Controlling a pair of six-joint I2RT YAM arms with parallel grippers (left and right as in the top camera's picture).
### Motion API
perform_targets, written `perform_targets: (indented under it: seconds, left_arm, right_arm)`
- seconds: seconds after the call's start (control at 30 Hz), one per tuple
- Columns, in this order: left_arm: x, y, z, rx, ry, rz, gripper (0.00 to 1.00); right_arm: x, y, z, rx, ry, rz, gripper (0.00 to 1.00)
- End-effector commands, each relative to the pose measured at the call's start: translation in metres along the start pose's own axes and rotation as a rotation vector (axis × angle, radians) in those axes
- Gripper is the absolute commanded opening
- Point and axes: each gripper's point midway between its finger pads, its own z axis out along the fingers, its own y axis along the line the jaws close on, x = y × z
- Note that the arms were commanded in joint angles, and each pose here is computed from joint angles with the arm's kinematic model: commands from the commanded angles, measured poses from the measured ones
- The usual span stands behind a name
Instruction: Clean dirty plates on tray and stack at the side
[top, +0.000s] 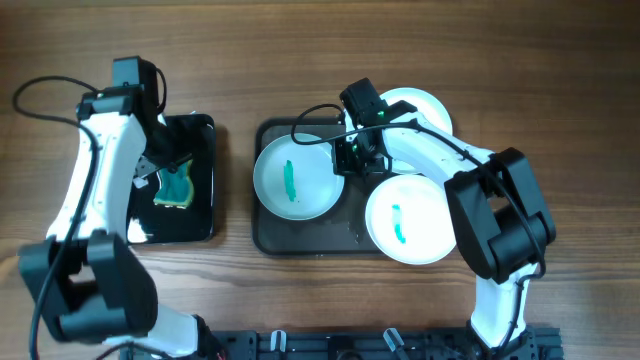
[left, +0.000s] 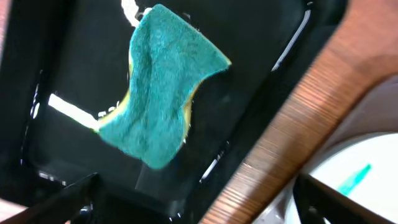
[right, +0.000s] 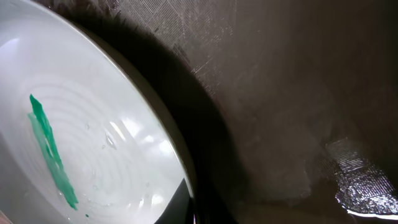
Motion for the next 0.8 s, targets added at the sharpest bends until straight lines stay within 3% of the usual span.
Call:
perform_targets:
  seconds: [0.0, 0.1, 0.3, 0.47, 0.67, 0.77]
  left_arm:
    - [-0.014, 0.014, 0.026, -0.109, 0.003, 0.080, 0.91]
    - [-0.032, 0.011, 0.051, -0.133, -0.023, 0.219, 0.89]
    - [-0.037, 0.010, 0.060, -0.131, -0.027, 0.283, 0.61]
    - [-0.012, 0.023, 0.077, -0.152, 0.048, 0.265, 0.61]
    - [-0.015, 0.046, 0.080, -0.158, 0.056, 0.145, 0.62]
    - [-0.014, 0.047, 0.080, -0.156, 0.062, 0.145, 0.36]
  right_arm:
    - [-0.005, -0.008, 0.007, 0.058, -0.018, 0.025, 0.04]
    - [-0.006, -0.008, 0.007, 0.058, -0.020, 0.027, 0.04]
    - [-0.006, -0.008, 0.007, 0.057, -0.022, 0.027, 0.04]
    - [-0.006, -0.008, 0.007, 0.057, -0.021, 0.027, 0.04]
    - [-0.007, -0.008, 0.007, 0.055, -0.025, 0.026, 0.04]
    - [-0.008, -0.007, 0.007, 0.054, -0.028, 0.025, 0.04]
